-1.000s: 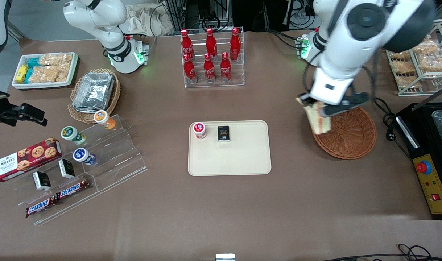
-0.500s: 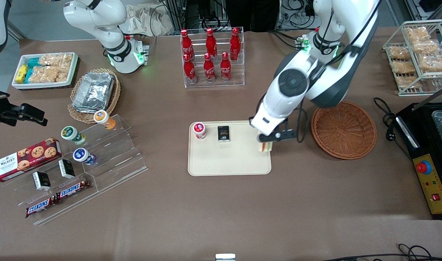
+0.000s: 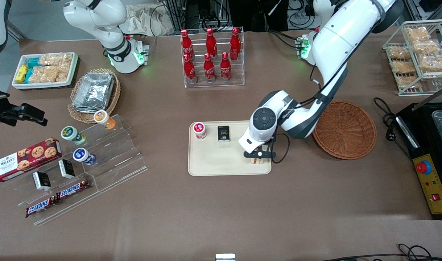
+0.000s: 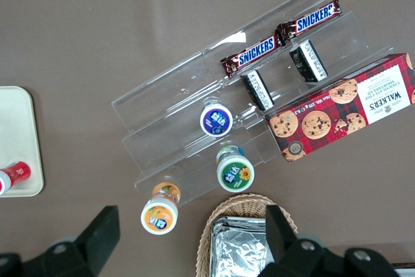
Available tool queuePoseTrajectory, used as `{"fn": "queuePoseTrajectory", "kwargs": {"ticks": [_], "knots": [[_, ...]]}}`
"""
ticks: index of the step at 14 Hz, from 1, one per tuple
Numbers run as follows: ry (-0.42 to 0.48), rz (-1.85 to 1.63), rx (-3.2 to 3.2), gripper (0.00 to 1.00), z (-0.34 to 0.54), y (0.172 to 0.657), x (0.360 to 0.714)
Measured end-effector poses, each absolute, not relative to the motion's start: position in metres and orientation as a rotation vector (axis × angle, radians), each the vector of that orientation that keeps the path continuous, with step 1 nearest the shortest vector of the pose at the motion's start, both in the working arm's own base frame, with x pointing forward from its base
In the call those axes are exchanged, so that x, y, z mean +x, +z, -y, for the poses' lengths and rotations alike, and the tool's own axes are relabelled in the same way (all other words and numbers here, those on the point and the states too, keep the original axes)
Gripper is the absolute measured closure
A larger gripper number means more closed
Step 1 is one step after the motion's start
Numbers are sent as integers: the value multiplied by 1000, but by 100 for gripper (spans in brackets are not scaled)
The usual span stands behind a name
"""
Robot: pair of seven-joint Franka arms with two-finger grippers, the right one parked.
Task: Place sandwich from basket to tray
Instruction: 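Carry the sandwich to the cream tray and lower it beside the packet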
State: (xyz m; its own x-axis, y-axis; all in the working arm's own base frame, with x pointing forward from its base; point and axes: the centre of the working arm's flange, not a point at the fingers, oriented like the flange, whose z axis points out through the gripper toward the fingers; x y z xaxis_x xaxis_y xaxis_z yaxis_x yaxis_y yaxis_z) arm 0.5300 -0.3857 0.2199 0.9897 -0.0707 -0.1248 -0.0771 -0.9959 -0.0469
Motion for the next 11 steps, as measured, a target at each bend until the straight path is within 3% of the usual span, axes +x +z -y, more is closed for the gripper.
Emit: {"fn": "queuePoseTrajectory", "kwargs": {"ticks": [2,3,10,11], "knots": [[186,-144,-3070,74,388,211,528],[180,-149,-3070,70,389,212,529],[129,-130,-3088,1,389,229,542],[112,-122,-3093,0,388,238,545]]}}
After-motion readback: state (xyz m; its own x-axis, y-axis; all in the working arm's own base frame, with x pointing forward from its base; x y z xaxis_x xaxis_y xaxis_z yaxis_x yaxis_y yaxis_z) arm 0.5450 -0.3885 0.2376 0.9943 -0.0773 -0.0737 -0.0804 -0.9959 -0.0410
